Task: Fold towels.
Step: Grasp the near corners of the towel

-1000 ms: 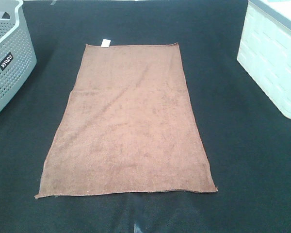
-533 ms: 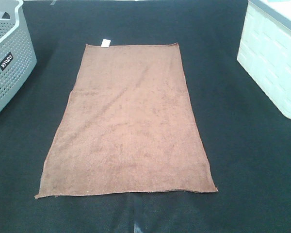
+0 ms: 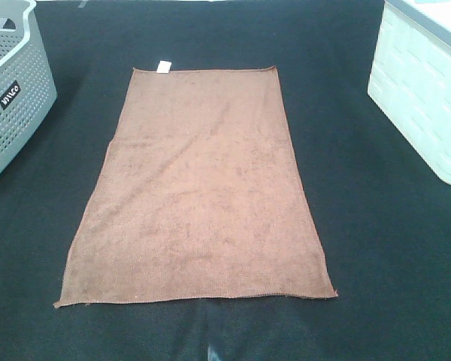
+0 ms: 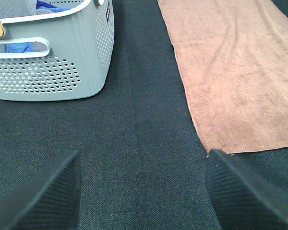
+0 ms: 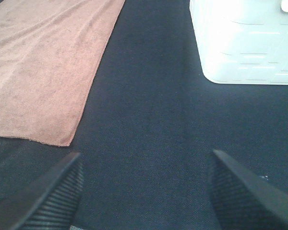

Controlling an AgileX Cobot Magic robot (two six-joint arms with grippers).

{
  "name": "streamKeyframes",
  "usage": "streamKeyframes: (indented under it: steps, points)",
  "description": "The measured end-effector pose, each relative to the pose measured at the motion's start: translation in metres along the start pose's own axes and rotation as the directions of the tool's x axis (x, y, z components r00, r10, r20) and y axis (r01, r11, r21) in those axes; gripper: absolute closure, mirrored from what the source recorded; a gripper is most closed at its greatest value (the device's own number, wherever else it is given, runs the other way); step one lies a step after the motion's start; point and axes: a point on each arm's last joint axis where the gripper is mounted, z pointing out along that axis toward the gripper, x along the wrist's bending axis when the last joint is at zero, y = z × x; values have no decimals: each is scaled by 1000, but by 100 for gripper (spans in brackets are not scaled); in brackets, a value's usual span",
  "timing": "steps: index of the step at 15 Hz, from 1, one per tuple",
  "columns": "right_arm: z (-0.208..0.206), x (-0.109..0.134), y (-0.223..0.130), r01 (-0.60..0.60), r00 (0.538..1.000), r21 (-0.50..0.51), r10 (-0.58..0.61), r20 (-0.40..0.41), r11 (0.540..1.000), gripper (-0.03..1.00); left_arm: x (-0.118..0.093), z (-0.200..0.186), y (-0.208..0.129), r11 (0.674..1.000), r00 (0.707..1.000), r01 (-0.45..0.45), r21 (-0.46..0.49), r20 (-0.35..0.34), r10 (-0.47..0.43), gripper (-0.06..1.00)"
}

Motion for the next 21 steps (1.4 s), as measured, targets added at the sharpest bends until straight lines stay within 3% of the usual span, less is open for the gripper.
streamKeyframes:
  steps: [15,17,19,21]
  points:
    - [0,0,0,0,1000,0,0,0,1000,28,0,0,0,1000,1000,0,0,0,0,25]
    - [2,0,2,-12,1000,14,12,-1,1000,28,0,-3,7,999,1000,7,-54,-3,-7,25]
    - [10,-3,20,-103,995,68,103,4,992,28,1,9,32,986,997,82,-145,10,-82,25]
    - [24,-6,38,-158,987,158,158,14,975,28,1,31,51,967,978,207,-146,62,-200,25]
